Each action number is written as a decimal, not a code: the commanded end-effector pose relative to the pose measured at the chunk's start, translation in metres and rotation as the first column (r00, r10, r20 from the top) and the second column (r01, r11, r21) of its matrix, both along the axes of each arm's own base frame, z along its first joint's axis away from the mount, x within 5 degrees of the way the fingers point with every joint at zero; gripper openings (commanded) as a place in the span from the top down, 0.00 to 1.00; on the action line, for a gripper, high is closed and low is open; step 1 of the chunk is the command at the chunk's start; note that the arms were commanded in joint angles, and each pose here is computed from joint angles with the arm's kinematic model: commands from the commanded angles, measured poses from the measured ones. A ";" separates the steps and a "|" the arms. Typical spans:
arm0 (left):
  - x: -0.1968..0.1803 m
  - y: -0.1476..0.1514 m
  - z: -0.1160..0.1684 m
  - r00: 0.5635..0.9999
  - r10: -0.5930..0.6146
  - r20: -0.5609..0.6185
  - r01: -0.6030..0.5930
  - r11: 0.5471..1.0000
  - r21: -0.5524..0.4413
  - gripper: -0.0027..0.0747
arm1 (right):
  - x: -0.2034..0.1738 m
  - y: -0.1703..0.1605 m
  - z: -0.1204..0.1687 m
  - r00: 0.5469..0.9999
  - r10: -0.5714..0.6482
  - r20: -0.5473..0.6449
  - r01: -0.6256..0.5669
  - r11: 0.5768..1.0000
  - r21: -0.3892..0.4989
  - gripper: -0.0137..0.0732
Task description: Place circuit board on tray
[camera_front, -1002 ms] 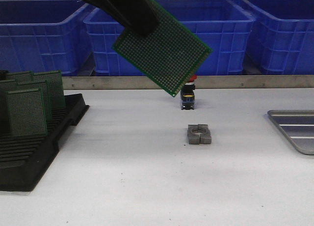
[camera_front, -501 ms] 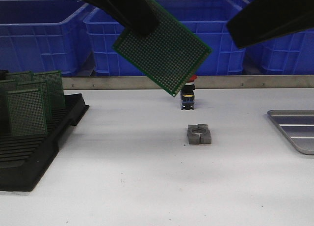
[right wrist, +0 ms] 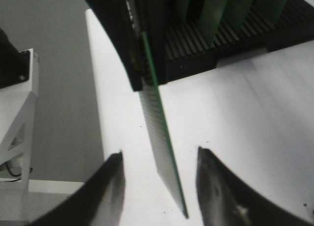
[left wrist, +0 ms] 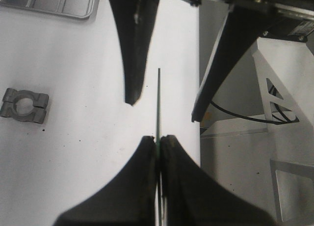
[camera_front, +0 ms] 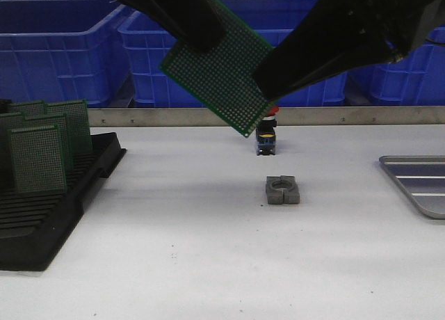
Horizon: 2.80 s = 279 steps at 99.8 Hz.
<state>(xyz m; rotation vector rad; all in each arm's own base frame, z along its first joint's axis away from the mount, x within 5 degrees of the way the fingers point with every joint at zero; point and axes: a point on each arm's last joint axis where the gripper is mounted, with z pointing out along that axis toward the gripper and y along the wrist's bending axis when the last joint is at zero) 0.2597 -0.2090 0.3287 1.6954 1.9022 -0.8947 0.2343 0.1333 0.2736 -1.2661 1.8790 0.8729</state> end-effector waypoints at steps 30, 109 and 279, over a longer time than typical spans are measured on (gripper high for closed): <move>-0.014 0.000 0.025 0.999 -0.039 0.008 0.039 0.996 -0.074 0.59 | -0.002 0.004 0.018 0.999 0.033 -0.010 -0.032 0.996 0.088 0.92; 0.008 0.006 0.027 0.967 0.067 0.245 -0.073 0.997 0.015 0.34 | 0.058 -0.119 -0.024 0.480 -0.802 -0.357 0.802 0.565 -0.192 0.92; 0.088 0.115 -0.056 0.947 0.197 0.254 -0.295 0.847 0.442 0.34 | 0.087 -0.164 -0.061 0.282 -0.928 -0.243 0.912 0.338 -0.233 0.10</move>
